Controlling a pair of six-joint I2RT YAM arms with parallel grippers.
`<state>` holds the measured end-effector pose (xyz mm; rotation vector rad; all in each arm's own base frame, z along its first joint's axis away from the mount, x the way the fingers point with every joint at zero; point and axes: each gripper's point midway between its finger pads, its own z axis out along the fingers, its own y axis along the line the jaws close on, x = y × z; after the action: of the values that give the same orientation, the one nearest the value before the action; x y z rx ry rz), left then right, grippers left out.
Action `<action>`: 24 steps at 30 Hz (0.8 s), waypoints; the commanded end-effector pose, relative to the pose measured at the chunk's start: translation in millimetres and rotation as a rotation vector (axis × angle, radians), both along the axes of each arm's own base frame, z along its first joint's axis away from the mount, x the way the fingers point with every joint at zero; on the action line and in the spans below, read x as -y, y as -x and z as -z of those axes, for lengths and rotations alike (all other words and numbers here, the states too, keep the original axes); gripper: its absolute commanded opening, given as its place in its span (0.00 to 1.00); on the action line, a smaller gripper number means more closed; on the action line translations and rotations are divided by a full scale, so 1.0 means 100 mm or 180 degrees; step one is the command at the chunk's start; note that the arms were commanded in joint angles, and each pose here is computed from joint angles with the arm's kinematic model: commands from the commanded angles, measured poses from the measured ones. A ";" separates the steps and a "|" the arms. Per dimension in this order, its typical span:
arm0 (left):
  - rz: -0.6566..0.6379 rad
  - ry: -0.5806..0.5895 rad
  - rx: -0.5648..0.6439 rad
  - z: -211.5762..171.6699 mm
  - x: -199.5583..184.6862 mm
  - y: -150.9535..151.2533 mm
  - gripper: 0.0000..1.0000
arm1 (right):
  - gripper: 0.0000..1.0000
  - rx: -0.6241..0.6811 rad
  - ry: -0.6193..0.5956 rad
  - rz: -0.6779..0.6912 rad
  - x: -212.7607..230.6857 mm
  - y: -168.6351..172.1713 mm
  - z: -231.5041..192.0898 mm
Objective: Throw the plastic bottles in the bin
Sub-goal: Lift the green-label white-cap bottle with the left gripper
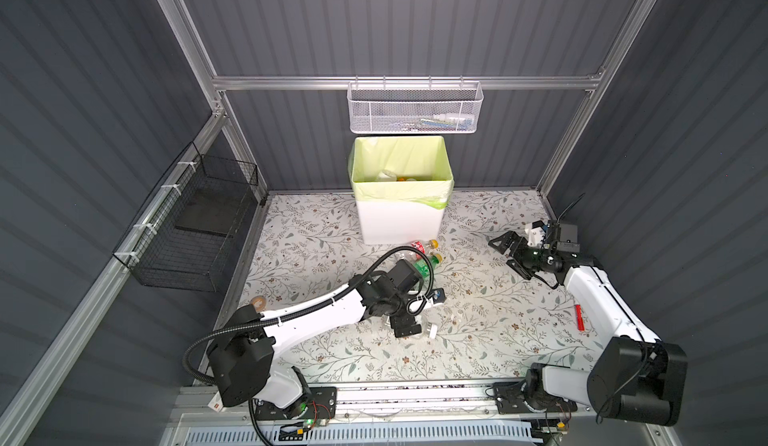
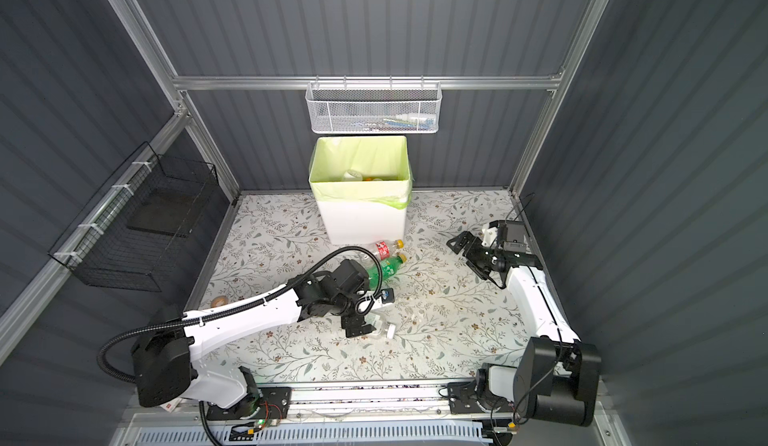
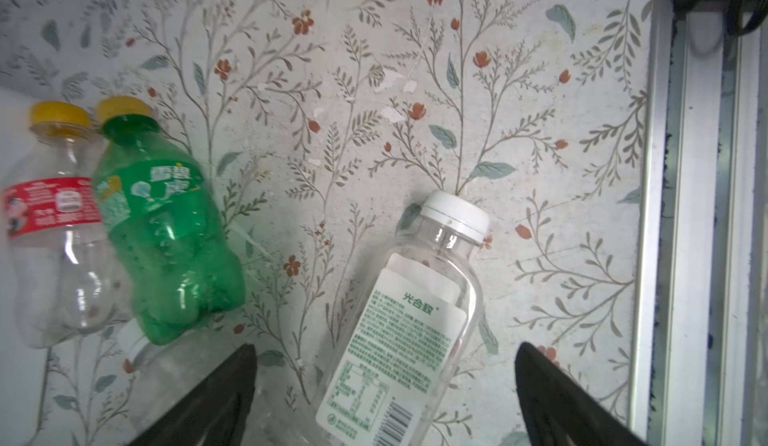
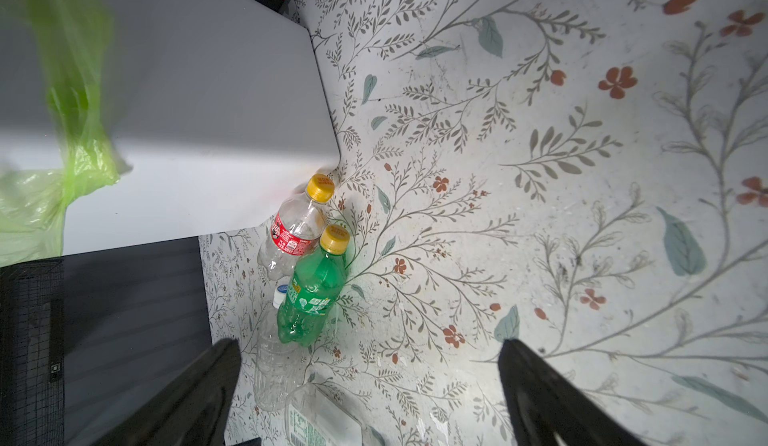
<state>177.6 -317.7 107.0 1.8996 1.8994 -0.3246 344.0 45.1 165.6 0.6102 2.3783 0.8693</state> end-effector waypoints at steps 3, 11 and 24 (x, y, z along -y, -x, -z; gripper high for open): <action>0.0445 -0.0574 0.0018 0.24 -0.21 0.04 0.99 | 0.99 -0.0071 -0.0032 0.0000 0.00 0.05 0.10; 0.0658 -0.0864 0.0088 0.55 -0.18 -0.07 0.99 | 0.99 -0.0115 -0.0048 -0.0021 -0.01 0.02 0.17; 0.0715 -0.0823 -0.0032 0.62 -0.09 -0.05 0.65 | 0.99 -0.0148 -0.0060 -0.0008 0.00 -0.02 0.27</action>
<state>183.1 -303.1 34.3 2.3037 1.8192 -0.1195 346.0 46.4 141.9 0.6366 2.4187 0.8856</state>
